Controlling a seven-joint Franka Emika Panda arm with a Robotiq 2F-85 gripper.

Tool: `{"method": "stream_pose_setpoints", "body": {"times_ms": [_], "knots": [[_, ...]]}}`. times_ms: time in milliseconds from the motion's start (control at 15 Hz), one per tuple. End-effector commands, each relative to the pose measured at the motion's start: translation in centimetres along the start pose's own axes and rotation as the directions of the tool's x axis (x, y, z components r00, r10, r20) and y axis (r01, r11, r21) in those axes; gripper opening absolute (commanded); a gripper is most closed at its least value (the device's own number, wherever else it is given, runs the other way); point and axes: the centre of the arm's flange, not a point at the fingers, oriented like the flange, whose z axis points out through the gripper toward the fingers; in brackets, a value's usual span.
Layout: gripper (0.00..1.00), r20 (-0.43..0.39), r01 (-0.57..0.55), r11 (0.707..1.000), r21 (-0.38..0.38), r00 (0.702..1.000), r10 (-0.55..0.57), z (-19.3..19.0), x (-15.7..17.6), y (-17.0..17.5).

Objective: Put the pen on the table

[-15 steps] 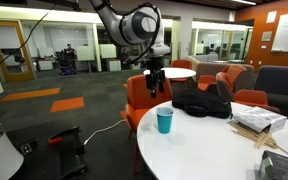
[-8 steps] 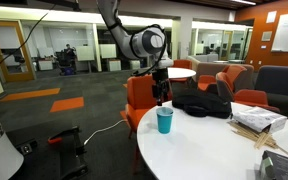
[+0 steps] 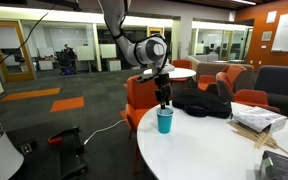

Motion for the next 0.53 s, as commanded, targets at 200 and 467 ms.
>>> {"method": "stream_pose_setpoints", "body": {"times_ms": [200,467], "knots": [[0.48,-0.002,-0.053,0.998,0.012,0.999,0.053,1.3,0.4,-1.0],[0.54,-0.014,-0.053,0.999,0.005,0.998,0.053,2.3,0.9,-0.7]]}}
